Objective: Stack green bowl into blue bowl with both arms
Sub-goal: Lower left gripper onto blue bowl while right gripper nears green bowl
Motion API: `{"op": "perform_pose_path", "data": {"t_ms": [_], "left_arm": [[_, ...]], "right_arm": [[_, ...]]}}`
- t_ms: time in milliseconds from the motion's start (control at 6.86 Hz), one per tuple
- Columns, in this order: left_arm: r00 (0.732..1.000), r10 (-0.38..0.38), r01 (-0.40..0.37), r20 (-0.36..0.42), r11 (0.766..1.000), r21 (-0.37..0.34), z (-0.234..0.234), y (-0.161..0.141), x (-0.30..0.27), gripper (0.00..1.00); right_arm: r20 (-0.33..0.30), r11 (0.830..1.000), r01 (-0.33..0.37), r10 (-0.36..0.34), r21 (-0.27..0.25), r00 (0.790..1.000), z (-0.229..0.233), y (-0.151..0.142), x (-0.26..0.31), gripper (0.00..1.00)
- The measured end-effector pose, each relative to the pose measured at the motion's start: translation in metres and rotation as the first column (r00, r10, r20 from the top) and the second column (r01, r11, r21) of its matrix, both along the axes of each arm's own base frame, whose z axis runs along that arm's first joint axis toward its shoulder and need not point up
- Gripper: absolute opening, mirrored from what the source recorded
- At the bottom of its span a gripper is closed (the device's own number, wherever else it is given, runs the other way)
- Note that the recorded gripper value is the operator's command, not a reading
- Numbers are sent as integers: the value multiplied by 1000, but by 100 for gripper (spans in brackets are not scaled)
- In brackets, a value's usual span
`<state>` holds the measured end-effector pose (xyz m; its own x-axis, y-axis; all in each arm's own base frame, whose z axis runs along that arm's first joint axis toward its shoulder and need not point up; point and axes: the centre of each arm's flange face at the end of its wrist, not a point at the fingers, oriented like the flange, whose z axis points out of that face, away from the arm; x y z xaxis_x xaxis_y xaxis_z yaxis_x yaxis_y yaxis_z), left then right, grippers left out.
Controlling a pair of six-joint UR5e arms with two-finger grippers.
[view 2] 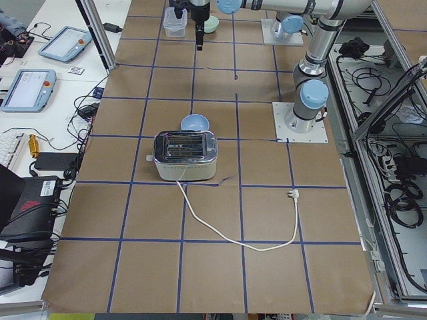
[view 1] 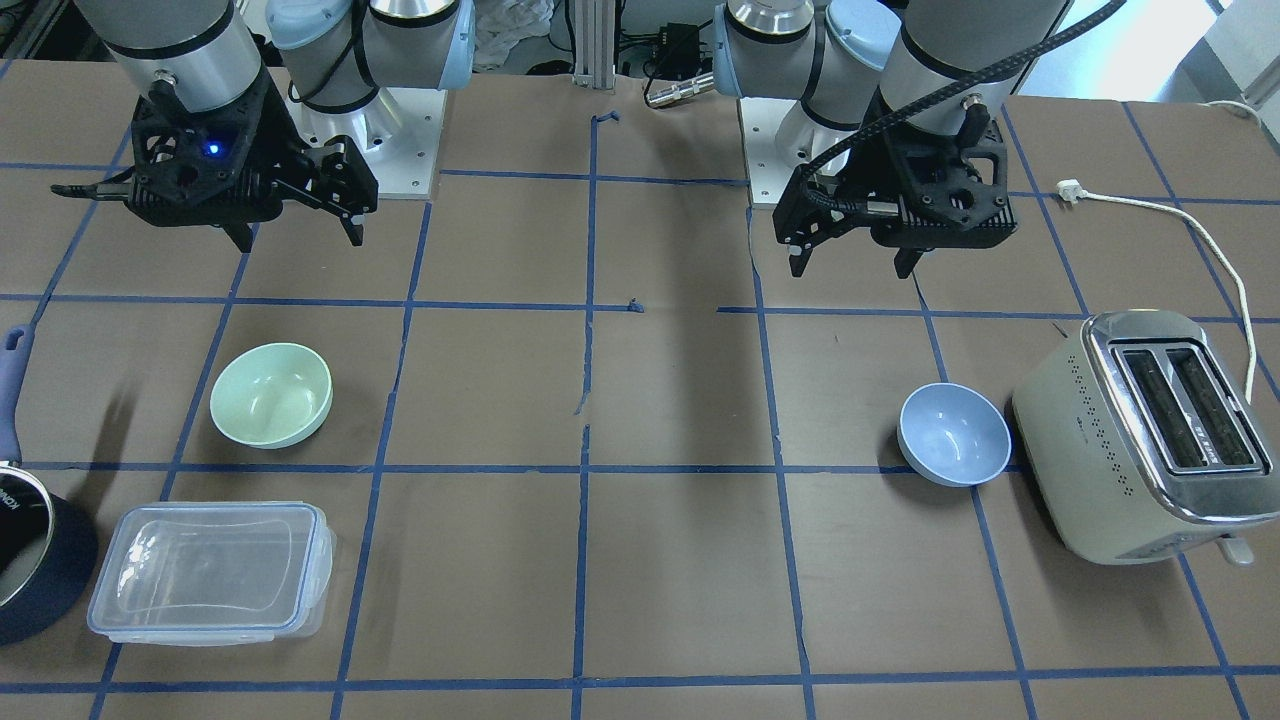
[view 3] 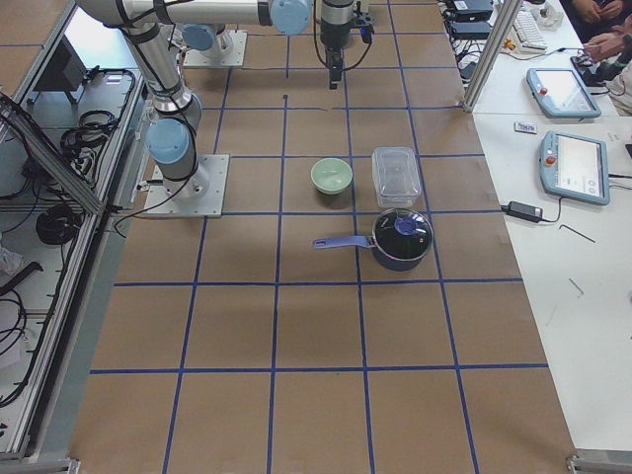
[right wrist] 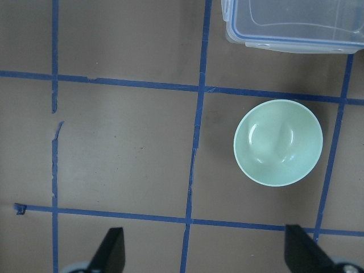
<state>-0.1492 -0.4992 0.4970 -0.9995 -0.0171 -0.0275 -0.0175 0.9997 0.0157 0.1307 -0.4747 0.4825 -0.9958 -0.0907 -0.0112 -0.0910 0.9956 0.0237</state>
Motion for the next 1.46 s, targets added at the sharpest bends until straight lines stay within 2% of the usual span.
{"op": "perform_pose_path", "data": {"t_ms": [438,583,875,1167,1312,1458], "left_arm": [[1000,0,0,1,999,52,-37,-4,6,100],[1000,1,-1,0,997,71,-65,-8,18,100],[1000,-25,26,-9,994,107,-135,-16,66,100],[997,-74,77,-24,989,129,-200,-23,126,100],[996,-82,84,-20,987,137,-222,-27,141,100],[996,-85,85,-6,987,139,-239,-35,149,98]], "right_arm": [[-12,1000,0,0,12,1000,-3,-1,-2,100],[-27,1000,2,-2,16,1000,-8,-5,-6,100],[-48,1000,23,-23,-1,999,-35,-36,-20,100],[-48,996,65,-62,55,997,-83,-65,-41,100],[-42,993,86,-83,84,996,-109,-75,-54,100],[-38,992,93,-89,91,995,-136,-80,-60,100]]}}
